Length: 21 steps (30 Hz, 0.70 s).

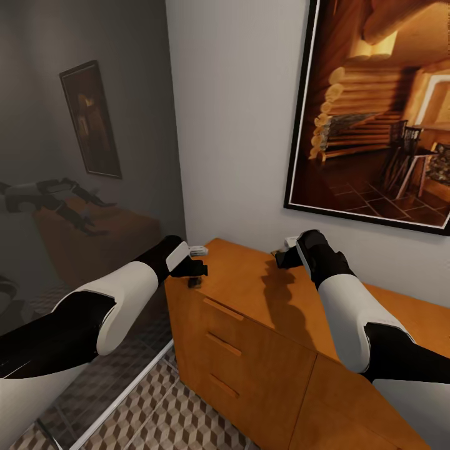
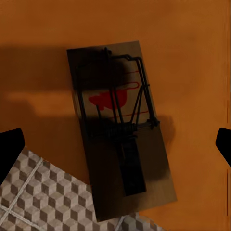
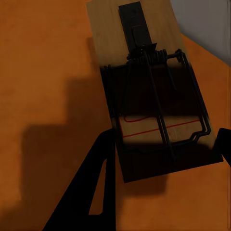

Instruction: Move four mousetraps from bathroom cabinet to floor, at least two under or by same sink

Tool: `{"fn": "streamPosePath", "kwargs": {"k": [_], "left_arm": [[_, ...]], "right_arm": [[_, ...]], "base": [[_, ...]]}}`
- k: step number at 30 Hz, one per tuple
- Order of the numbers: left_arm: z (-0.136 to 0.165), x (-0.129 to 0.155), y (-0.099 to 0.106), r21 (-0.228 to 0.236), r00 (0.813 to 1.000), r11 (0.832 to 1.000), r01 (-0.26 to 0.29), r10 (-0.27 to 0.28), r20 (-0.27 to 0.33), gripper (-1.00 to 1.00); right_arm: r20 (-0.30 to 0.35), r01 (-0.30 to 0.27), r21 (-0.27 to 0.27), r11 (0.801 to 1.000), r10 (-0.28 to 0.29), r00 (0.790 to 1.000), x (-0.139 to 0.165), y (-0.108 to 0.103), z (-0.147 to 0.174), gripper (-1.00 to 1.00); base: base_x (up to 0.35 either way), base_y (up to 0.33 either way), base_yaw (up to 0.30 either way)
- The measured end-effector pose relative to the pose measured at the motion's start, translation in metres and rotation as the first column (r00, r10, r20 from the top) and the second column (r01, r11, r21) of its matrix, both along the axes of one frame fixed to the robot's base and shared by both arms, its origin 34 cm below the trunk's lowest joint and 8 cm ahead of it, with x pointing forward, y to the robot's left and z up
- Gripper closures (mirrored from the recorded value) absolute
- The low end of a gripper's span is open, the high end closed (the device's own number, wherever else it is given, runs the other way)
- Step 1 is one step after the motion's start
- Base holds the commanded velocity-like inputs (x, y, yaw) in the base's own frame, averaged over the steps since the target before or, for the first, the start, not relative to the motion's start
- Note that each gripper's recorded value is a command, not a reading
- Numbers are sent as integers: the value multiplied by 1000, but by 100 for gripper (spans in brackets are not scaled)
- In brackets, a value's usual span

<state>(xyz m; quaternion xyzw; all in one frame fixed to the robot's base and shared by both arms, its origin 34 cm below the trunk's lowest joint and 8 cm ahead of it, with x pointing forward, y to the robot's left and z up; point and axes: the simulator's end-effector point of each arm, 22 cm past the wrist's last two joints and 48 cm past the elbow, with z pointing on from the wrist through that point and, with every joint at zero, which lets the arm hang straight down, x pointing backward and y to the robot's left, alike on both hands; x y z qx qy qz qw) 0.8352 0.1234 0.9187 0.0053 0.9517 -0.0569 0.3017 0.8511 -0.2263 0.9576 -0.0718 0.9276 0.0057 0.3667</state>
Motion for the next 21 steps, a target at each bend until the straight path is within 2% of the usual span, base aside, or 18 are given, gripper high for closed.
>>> {"fn": "streamPosePath", "kwargs": {"k": [7, 21], "left_arm": [[0, 0, 0, 1, 1000, 1000, 0, 0, 0, -100], [0, 0, -1, 1, 1000, 1000, 1, -1, 0, -100]], "right_arm": [[0, 1, -1, 1000, -1, 1000, 0, 0, 0, 100], [0, 1, -1, 1000, -1, 1000, 0, 0, 0, 100]], "base": [[0, -96, 0], [0, -8, 0]]}}
